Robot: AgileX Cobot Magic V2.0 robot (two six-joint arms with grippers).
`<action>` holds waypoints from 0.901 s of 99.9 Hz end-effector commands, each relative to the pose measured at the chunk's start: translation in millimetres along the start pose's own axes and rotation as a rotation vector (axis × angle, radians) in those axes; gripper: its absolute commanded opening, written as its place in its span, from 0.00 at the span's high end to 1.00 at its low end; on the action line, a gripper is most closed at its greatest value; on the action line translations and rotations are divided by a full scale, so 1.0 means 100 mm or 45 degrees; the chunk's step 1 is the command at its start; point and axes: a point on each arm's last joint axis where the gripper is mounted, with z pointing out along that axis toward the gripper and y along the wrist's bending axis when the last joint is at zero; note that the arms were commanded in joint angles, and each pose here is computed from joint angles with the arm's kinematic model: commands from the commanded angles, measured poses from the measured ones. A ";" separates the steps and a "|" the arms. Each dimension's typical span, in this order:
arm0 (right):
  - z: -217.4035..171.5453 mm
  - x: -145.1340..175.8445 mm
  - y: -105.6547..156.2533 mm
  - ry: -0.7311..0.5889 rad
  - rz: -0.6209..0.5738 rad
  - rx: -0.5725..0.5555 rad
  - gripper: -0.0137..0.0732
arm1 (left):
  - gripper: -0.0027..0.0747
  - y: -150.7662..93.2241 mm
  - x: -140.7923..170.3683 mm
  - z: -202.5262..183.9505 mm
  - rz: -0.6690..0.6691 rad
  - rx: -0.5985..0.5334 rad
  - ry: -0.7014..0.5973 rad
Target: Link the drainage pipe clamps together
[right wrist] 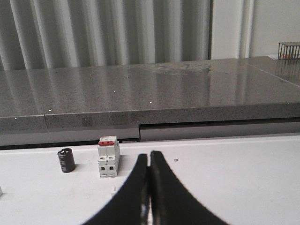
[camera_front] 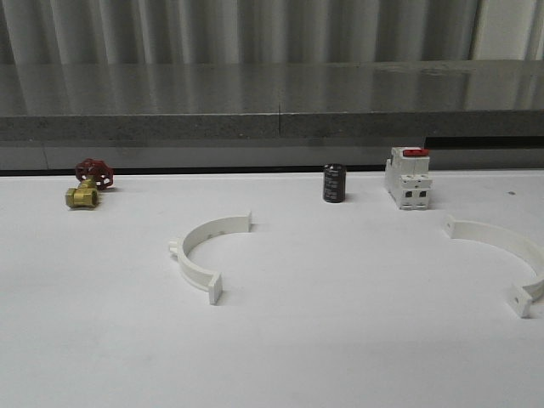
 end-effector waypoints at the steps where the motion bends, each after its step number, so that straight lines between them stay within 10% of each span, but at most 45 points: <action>1: 0.10 -0.38 0.03 -0.021 -0.013 0.003 0.92 | 0.99 -0.01 -0.13 -0.03 -0.020 0.010 -0.104; 33: 0.96 -0.90 0.07 0.593 -0.012 0.053 0.92 | 0.99 -0.01 -0.13 -0.03 -0.020 0.010 -0.104; 67: 1.73 -0.63 0.05 0.898 -0.011 0.078 0.91 | 0.99 -0.01 -0.13 -0.03 -0.020 0.010 -0.104; 90: 1.84 -0.41 0.03 1.053 -0.004 0.089 0.45 | 0.99 -0.01 -0.13 -0.03 -0.020 0.010 -0.104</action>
